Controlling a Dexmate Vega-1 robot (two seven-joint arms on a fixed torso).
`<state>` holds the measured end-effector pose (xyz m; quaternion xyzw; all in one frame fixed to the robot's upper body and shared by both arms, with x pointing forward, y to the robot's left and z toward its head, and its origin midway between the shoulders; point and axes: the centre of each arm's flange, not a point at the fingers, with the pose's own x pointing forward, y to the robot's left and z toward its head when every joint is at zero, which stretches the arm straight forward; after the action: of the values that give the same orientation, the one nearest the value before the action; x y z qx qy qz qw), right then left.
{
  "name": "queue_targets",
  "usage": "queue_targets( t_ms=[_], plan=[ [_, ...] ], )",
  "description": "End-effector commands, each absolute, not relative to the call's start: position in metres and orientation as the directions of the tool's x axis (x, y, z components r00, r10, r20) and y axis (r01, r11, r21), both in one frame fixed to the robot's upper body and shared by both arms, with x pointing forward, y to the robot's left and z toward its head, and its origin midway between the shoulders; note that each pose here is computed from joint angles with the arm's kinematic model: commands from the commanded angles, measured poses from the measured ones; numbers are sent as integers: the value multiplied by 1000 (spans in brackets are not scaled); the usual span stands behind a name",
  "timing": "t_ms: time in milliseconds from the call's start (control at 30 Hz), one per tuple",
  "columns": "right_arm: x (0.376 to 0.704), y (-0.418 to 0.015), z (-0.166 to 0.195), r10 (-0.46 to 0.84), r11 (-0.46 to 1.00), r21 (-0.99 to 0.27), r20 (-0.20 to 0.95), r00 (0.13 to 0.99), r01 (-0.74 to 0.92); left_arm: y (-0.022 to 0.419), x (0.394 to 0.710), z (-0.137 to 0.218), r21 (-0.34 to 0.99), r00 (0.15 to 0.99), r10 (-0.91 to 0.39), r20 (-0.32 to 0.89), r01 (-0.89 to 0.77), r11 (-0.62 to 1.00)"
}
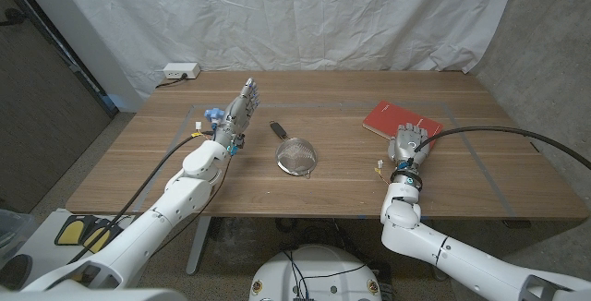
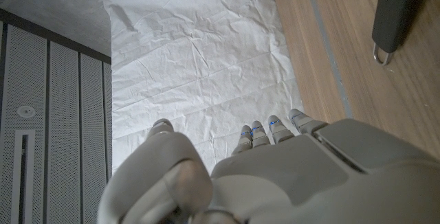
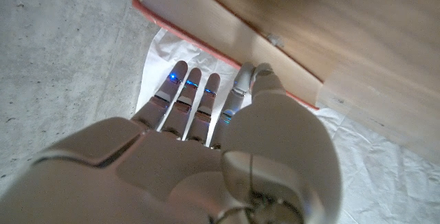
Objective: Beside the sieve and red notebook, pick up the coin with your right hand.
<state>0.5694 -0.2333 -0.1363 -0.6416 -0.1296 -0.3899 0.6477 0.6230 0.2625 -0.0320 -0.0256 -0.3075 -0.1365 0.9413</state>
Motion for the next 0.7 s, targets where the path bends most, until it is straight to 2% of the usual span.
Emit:
queue_targets(
  t_ms=[33, 700],
  plan=[
    [562, -232, -131, -313, -142, -694, 708, 634, 705, 264, 619, -36, 31, 770, -239, 591, 275, 961],
    [551, -228, -120, -304, -131, -686, 714, 630, 715, 265, 612, -35, 31, 761, -239, 603, 278, 960]
  ],
)
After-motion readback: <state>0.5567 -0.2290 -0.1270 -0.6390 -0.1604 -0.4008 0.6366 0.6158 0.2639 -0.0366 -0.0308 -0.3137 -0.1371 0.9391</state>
